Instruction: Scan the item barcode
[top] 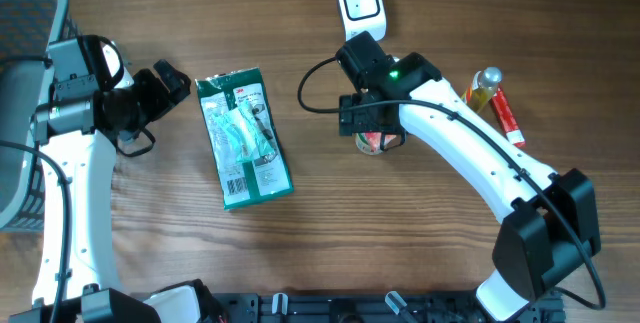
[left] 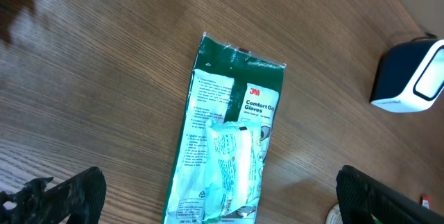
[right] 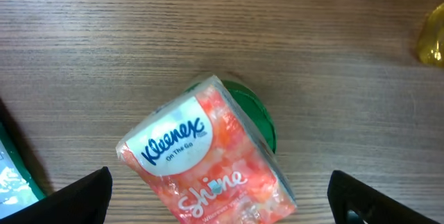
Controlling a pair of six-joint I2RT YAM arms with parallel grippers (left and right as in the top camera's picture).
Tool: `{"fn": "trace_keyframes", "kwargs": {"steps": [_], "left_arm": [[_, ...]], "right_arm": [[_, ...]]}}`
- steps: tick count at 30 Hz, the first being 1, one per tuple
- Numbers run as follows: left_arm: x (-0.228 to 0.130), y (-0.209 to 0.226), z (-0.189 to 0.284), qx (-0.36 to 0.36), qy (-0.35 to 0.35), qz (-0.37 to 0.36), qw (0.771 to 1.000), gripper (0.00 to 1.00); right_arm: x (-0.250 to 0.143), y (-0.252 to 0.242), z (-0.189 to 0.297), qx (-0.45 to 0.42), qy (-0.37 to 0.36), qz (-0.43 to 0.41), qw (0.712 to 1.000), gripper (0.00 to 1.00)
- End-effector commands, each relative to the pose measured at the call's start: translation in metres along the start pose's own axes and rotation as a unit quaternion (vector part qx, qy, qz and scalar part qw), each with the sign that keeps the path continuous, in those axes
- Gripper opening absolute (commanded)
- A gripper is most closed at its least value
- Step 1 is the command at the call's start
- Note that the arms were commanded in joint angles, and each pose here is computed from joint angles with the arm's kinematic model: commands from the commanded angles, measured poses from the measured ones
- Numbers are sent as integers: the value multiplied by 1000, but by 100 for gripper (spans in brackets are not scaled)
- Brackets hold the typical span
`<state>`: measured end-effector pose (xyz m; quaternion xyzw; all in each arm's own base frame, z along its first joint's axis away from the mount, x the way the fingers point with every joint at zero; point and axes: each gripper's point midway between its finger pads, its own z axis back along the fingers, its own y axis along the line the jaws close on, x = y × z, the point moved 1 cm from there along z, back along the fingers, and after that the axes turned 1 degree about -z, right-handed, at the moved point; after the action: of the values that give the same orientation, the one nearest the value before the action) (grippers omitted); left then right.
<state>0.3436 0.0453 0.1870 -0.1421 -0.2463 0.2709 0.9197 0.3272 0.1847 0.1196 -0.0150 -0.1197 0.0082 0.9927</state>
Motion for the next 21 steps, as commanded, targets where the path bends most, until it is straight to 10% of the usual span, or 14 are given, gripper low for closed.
{"fn": "trace_keyframes", "kwargs": {"steps": [1,21], "left_arm": [[3,-2,3,-1,-8,-13,1000,100],[3,-2,3,-1,-8,-13,1000,100]], "right_arm": [[-8,5,-10,18,1,44,999,100],[-12,-9,-38,-20,-19,-103,994,99]]}}
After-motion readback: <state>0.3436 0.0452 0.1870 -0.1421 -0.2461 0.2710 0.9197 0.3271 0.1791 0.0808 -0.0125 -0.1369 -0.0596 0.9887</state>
